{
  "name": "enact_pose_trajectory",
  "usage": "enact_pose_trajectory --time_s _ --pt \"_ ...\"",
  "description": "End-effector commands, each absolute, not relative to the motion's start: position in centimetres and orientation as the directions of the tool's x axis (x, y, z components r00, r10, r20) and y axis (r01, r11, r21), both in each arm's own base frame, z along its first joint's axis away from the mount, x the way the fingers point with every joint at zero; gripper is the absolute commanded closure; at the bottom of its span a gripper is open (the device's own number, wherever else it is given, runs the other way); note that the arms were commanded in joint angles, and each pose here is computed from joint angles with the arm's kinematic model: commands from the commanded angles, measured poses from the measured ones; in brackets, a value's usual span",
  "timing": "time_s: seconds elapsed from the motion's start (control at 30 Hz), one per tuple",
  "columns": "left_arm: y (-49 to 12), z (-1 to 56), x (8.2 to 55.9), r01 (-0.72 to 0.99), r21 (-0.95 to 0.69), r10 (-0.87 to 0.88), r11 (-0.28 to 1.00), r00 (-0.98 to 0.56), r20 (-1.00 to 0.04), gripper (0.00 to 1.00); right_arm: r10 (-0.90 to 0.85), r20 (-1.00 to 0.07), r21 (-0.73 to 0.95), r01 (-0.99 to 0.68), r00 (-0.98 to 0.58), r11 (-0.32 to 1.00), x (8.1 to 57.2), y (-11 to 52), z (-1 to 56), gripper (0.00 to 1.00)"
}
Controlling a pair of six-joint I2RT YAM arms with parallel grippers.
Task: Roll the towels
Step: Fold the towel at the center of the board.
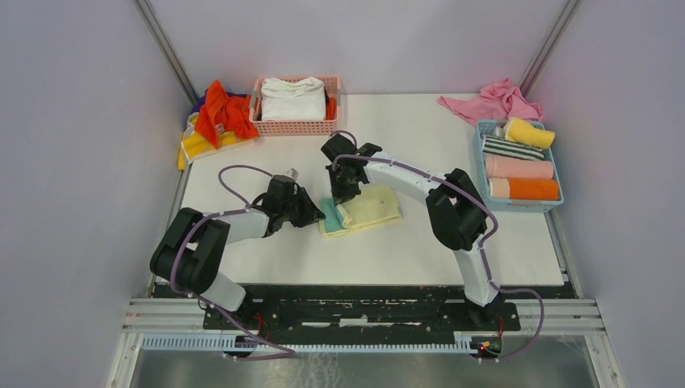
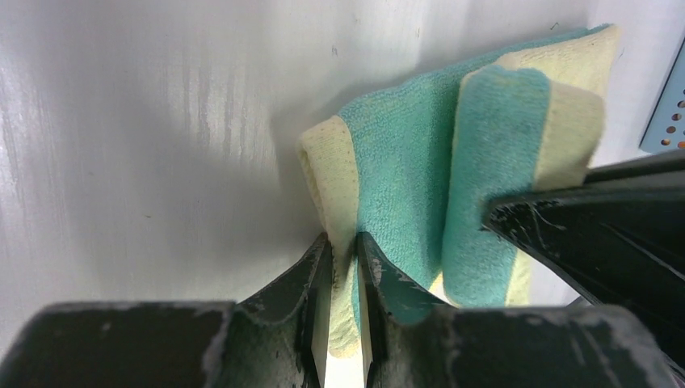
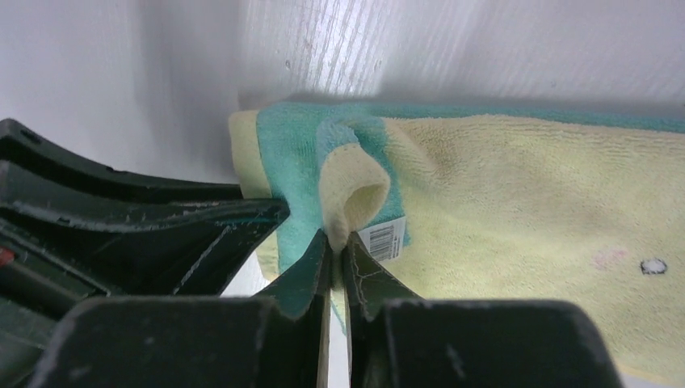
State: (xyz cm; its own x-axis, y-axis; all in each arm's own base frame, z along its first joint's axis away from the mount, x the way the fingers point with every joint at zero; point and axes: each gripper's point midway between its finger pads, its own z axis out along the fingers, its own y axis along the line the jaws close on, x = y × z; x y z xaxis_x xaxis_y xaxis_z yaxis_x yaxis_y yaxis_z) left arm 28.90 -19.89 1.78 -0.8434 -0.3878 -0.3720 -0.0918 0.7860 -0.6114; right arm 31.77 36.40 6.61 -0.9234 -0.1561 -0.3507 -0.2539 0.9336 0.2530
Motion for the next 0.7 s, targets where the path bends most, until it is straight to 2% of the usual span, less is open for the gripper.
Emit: enact_pose_trajectory --time_s 0.0,0.3,0.47,0.67 --pt "-19.5 0.9 27.7 -0.127 -0.595 -0.394 0.794 -0.853 -0.343 0.75 -0.102 -0.41 0.324 -0.25 -0.906 0.913 33.5 38.9 8.0 0.86" --pt "-19.6 0.7 27.4 -0.127 -0.589 -0.39 0.798 -0.854 -0.344 0.75 -0.102 -0.404 0.363 -0.262 -0.909 0.894 32.9 39.6 9.4 0.88" --pt "-19.6 0.8 27.5 -0.124 -0.588 -0.389 0.8 -0.853 -0.349 0.75 -0.107 -0.438 0.339 -0.275 -0.892 0.9 32.5 38.8 10.7 0.88" --pt "-19.5 0.9 27.6 -0.125 -0.578 -0.387 0.806 -0.851 -0.356 0.75 -0.15 -0.431 0.297 -0.297 -0.89 0.907 31.4 38.4 10.6 0.88"
